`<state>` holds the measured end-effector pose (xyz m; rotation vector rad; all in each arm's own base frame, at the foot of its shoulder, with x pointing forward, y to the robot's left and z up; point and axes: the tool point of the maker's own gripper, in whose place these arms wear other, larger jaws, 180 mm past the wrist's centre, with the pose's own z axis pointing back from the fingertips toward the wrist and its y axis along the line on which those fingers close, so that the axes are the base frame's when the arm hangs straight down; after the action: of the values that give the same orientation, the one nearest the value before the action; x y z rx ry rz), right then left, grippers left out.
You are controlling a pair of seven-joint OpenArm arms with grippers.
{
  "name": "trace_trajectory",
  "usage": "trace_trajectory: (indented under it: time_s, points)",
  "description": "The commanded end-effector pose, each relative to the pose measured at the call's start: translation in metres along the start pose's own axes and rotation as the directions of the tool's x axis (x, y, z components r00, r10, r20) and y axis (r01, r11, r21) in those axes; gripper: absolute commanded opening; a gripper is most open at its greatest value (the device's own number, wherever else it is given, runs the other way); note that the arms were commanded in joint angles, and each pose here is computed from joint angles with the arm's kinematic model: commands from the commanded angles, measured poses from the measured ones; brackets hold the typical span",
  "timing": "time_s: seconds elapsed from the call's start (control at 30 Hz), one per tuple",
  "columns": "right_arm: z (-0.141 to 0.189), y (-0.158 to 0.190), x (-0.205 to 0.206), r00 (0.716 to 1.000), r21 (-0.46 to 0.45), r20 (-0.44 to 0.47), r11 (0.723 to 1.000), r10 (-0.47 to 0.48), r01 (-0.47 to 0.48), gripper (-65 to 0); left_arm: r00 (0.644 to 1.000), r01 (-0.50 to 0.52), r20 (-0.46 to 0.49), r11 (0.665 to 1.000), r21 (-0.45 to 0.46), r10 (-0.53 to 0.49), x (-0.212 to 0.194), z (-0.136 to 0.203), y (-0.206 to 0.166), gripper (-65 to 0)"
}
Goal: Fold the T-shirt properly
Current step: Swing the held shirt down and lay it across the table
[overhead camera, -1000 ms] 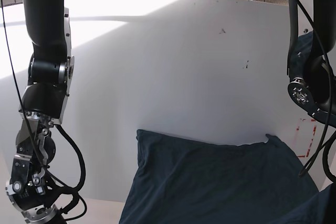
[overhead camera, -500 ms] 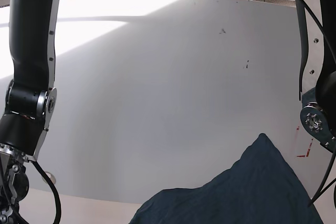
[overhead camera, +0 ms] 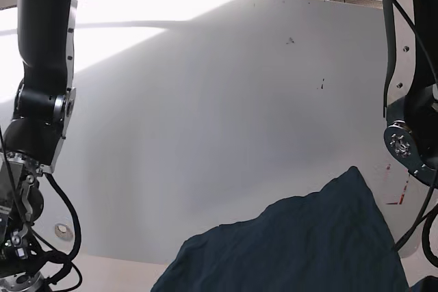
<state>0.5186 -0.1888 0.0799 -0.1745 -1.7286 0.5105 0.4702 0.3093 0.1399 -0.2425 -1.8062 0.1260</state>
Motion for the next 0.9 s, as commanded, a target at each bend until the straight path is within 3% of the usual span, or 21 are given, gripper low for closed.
trace_trajectory:
  time_s: [0.0, 0.27, 0.4, 0.7, 0.87]
  points:
    - [0.014, 0.003, -0.001, 0.999, -0.021, 0.024, 1.0, 0.02, -0.02, -65.0, 0.997, 0.008, 0.07, 1.0, -0.025, -0.006, 0.017, 0.009, -0.006, -65.0]
    - [0.052, 0.049, -0.087, 0.993, 0.008, -0.086, 0.997, -0.076, 0.077, -65.0, 0.996, 0.045, -0.083, 0.999, 0.0, -0.044, -0.067, 0.029, 0.004, -65.0]
    - [0.08, 0.069, -0.13, 0.981, 0.007, -0.156, 0.993, -0.117, 0.12, -65.0, 0.989, 0.039, -0.143, 0.999, 0.028, -0.034, -0.106, 0.056, 0.017, -65.0]
    - [0.136, 0.103, -0.194, 0.937, -0.011, -0.282, 0.978, -0.205, 0.211, -65.0, 0.951, 0.036, -0.309, 0.998, 0.058, -0.016, -0.186, 0.115, 0.034, -65.0]
    - [0.166, 0.123, -0.223, 0.902, -0.027, -0.344, 0.963, -0.261, 0.269, -65.0, 0.912, 0.002, -0.411, 0.999, 0.05, 0.019, -0.232, 0.155, 0.035, -65.0]
